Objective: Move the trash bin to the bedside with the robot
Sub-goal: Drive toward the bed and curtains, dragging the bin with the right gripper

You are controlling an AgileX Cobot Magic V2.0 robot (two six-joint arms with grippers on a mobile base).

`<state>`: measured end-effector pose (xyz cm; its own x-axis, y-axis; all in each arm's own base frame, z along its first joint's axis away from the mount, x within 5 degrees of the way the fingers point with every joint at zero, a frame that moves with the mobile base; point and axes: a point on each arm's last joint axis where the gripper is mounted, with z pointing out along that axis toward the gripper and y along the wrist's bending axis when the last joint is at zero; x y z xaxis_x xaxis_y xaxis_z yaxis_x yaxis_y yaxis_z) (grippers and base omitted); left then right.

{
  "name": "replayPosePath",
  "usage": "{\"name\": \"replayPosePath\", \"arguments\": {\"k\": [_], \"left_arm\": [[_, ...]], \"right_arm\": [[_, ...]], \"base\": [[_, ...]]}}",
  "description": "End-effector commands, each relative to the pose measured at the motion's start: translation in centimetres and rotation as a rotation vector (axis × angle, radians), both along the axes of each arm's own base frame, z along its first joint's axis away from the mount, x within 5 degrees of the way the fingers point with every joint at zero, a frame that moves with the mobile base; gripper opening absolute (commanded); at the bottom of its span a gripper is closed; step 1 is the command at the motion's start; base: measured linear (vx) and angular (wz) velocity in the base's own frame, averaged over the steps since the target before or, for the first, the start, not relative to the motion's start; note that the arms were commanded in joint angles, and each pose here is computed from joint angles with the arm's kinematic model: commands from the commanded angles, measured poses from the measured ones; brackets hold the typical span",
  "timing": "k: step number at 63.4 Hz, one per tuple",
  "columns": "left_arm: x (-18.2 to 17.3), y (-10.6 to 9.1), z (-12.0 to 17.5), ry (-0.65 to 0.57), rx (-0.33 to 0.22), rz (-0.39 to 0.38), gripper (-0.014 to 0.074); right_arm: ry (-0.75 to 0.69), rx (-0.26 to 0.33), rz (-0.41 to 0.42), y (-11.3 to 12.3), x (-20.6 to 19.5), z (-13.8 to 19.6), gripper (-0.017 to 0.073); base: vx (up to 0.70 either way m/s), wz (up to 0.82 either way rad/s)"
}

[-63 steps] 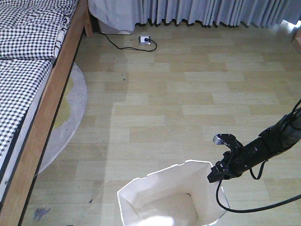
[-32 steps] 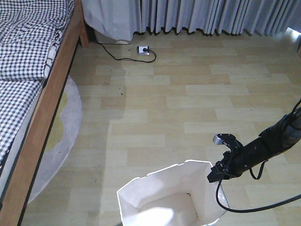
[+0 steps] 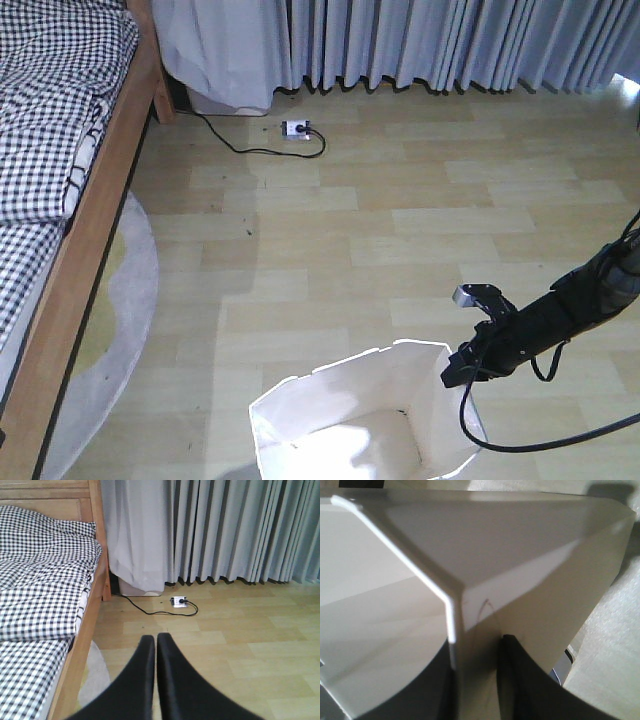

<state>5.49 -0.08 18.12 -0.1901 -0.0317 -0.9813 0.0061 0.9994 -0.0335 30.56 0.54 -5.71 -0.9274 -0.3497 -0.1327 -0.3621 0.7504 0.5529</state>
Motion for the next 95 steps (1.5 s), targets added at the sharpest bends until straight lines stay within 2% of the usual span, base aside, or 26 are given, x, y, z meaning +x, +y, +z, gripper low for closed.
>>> {"name": "replayPosePath", "arguments": {"k": [1, 95], "left_arm": [[0.07, -0.03, 0.06, -0.064, -0.008, -0.004, -0.0006], [0.07, -0.03, 0.06, -0.064, -0.008, -0.004, -0.0006]], "right_arm": [[-0.011, 0.18, 0.006, 0.95, 0.82, 3.45, -0.0003], [-0.012, 0.179, 0.006, 0.95, 0.82, 3.44, -0.0003]], "base": [[0.28, 0.0], [0.22, 0.01]]}}
